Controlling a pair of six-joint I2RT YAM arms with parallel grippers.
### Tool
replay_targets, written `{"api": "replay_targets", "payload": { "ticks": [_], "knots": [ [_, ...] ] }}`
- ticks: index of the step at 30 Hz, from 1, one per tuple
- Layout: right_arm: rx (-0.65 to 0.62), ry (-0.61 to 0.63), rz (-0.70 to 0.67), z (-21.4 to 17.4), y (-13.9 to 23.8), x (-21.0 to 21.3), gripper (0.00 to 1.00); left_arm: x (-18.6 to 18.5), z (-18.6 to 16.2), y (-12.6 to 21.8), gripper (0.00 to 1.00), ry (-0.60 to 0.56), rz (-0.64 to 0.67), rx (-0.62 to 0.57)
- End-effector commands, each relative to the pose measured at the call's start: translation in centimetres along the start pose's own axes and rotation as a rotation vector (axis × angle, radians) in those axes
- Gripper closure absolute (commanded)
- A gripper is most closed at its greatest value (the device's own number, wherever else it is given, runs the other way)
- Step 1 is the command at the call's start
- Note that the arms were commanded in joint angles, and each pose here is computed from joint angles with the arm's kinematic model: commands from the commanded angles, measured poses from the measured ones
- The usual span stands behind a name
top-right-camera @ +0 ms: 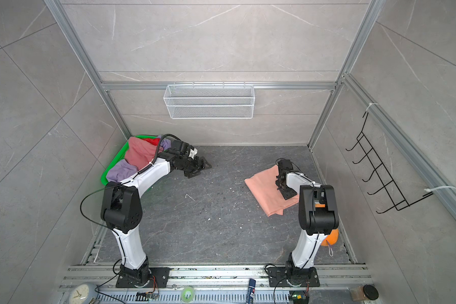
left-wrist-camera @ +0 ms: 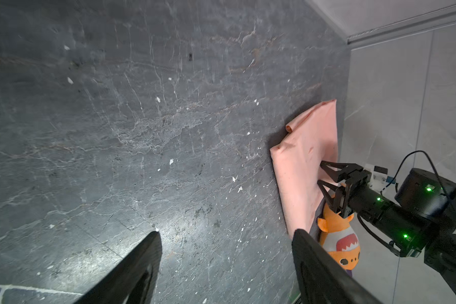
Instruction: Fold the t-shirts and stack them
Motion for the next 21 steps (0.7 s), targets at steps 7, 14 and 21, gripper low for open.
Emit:
{"api": "replay_targets", "payload": {
  "ticks": [7,14,21],
  "knots": [
    [0.068,0.204,0.075,-3.5,5.8,2.2,0.25,-1.2,-1.2,0.8,0.18,-0.023,-0.027,0.050],
    [0.111,0.190,0.045,-5.8,4.9,0.4,0.24,-3.2,0.5,1.4,0.11,-0.098,-0.123,0.022],
    [0.172,0.190,-0.035,-7.5,2.9,-1.1,0.24,-2.6,3.2,2.2,0.01,-0.050,-0.155,-0.026]
  ]
}}
Point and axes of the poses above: each gripper's point midway between its finger pads, its own y axis back along the fingers, its own x axis along the line the jaws close on, z = x × y, the point moved 1 cm from there along y, back along the fingers, and after that the axes turned 3 degrees about -y, right-handed, at the moved point
